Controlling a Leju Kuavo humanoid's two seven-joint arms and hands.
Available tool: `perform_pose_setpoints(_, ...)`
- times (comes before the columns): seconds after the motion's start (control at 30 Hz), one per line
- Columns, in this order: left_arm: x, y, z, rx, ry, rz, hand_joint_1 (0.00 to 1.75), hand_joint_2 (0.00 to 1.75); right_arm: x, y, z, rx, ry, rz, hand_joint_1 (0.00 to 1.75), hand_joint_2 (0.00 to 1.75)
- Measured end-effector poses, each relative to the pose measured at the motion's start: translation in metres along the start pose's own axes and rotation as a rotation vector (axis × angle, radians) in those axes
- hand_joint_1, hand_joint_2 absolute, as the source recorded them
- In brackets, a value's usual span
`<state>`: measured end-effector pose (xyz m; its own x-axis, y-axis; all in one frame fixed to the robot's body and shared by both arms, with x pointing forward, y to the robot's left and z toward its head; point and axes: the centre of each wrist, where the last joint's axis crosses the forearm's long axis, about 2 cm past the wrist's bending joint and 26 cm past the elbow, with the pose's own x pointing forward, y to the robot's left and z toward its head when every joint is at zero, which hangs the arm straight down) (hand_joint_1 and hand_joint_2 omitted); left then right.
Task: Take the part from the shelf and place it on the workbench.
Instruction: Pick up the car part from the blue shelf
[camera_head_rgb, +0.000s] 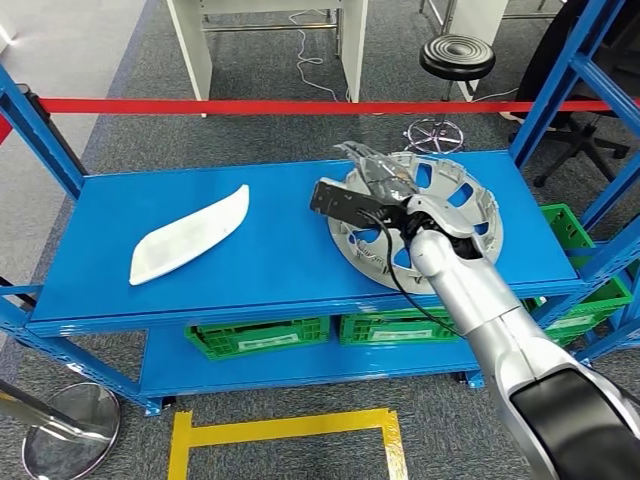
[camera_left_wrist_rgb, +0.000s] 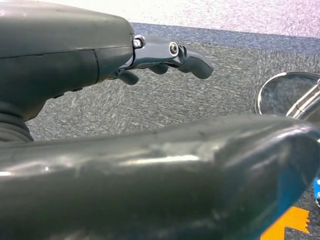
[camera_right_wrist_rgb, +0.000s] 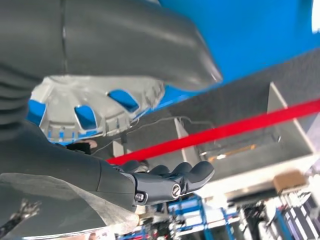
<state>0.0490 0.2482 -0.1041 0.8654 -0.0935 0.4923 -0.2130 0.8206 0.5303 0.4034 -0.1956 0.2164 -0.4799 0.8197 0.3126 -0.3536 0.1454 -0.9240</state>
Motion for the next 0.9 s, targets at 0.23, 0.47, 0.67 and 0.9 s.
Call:
perform_pose_setpoints(0.23, 0.0, -0.003, 0.002, -0.004, 0.007, 0.006, 0.0, 0.0, -0.002, 0.017, 0.002, 0.063, 0.016, 0.051, 0.0, 1.75)
perform_pose_setpoints(0.47, 0.0, -0.004, 0.003, -0.008, 0.005, 0.002, 0.0, 0.0, -0.011, 0.041, 0.007, 0.086, 0.062, 0.075, 0.0, 1.75)
perform_pose_setpoints(0.67, 0.0, -0.004, 0.003, -0.007, 0.005, 0.001, 0.0, 0.0, -0.021, 0.063, 0.012, 0.118, 0.109, 0.09, 0.0, 1.75)
perform_pose_setpoints(0.9, 0.0, -0.004, 0.003, -0.008, 0.005, 0.001, 0.0, 0.0, -0.032, 0.083, 0.019, 0.145, 0.168, 0.08, 0.0, 1.75)
